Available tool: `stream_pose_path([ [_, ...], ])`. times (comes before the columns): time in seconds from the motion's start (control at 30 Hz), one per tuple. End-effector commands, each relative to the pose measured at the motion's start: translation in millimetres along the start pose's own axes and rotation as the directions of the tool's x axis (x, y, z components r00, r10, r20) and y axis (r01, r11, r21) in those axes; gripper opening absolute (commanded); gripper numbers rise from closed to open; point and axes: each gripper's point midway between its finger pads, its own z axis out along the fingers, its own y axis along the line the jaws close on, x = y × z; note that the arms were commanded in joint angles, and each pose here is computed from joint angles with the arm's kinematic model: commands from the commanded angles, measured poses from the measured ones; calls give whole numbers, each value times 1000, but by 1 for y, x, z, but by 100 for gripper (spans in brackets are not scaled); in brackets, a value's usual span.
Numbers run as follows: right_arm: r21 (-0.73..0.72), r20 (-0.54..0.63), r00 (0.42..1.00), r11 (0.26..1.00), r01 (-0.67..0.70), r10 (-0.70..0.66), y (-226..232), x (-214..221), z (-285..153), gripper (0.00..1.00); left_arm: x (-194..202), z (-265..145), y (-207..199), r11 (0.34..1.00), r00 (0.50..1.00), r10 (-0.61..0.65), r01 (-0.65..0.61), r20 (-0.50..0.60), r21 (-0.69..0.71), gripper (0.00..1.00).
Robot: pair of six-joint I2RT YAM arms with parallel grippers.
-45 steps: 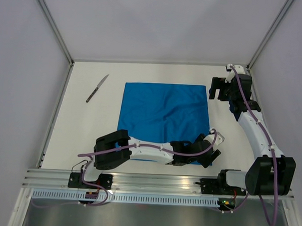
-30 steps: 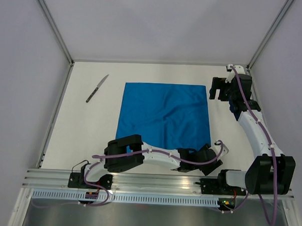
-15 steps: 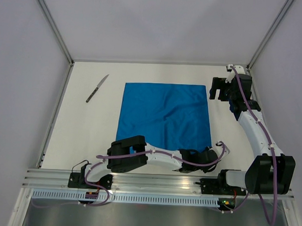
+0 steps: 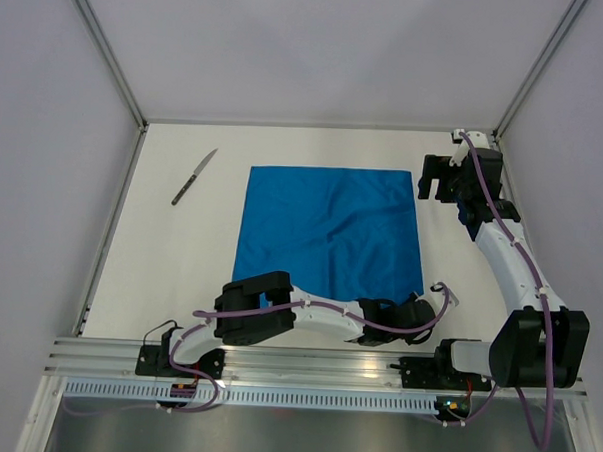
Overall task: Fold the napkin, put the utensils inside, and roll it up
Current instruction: Fold the napkin
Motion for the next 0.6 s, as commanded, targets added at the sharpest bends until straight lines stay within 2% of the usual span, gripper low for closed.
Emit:
stream_pose_path([
  [0.0, 2, 22, 1000, 1000, -1, 1, -1, -14, -2, 98, -40, -19, -1, 1000, 996, 6, -7, 92, 9, 2],
  [0.27, -6, 20, 1000, 1000, 0, 0, 0, -13, -2, 98, -85, -55, -9, 986, 985, -99, 77, 144, 150, 2],
  [0.37, -7, 18, 1000, 1000, 2, -2, 1, -13, -2, 98, -89, -61, 2, 973, 976, -173, 149, 131, 173, 2],
  [0.57, -15, 18, 1000, 1000, 3, -2, 2, -13, -3, 98, -96, -75, 56, 939, 935, -328, 308, 131, 154, 2],
])
